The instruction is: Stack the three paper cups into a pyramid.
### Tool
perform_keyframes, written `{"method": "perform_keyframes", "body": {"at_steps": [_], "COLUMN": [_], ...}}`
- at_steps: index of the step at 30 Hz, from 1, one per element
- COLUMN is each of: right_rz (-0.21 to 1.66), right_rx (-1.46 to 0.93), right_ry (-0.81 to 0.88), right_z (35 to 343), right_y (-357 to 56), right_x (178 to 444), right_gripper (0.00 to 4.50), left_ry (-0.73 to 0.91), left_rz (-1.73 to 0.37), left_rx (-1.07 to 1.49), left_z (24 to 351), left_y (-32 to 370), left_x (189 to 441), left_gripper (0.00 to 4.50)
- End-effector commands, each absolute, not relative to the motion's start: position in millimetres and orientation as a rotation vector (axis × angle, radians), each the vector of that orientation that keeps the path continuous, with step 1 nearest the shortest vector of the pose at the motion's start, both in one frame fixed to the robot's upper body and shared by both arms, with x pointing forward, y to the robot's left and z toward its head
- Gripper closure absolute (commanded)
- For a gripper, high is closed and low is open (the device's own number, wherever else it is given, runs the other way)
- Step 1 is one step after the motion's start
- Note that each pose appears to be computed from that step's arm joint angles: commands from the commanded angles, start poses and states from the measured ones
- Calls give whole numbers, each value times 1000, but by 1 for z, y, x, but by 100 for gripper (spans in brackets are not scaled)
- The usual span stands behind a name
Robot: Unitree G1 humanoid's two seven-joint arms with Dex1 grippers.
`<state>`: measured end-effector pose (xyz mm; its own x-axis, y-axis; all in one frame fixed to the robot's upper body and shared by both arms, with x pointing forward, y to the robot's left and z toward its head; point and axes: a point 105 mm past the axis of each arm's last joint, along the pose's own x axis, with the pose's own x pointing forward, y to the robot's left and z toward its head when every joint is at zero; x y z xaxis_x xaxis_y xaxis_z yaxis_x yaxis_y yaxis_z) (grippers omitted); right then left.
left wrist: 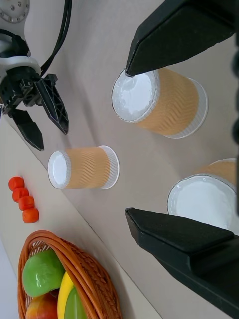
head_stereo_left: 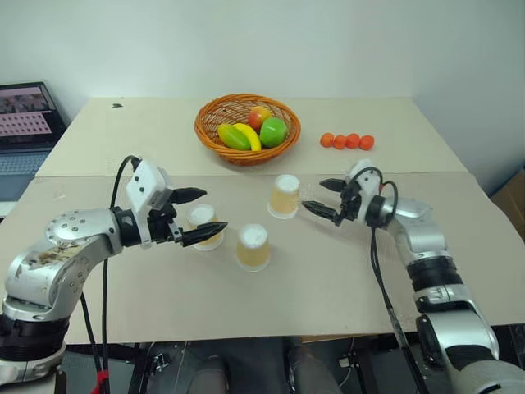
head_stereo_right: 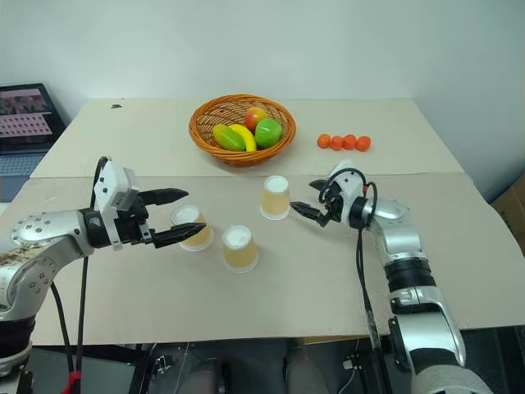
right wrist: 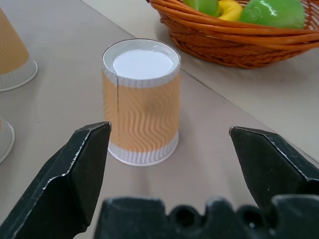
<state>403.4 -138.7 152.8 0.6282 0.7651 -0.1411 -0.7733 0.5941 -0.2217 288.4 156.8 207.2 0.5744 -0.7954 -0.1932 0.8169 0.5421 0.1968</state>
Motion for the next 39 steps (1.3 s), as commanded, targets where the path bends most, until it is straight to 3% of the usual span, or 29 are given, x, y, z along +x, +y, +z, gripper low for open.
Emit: {"method": "perform_keyframes", "body": {"at_steps": [1, 15, 34, 37, 39], "right_rz": [914, 970, 1047, 1045, 1042], "right_rx": [-309, -329, -333, -327, -323], "right_ry": [-20, -57, -72, -74, -77], "right_z": [166, 180, 186, 186, 187], "right_y": [-132, -102, -64, -63, -64], "right_x": [411, 429, 431, 431, 431], "right_gripper": [7, 7, 7, 74, 142], "left_ry": [28, 31, 26, 27, 28], "left_rz": [-950, -944, -925, -924, -924], "left_rx": [321, 301, 293, 292, 292], "left_z": [220, 214, 211, 211, 210], "left_y": [156, 151, 150, 150, 149], "left_x": [284, 277, 276, 276, 275], "left_gripper": [0, 0, 0, 0, 0]}}
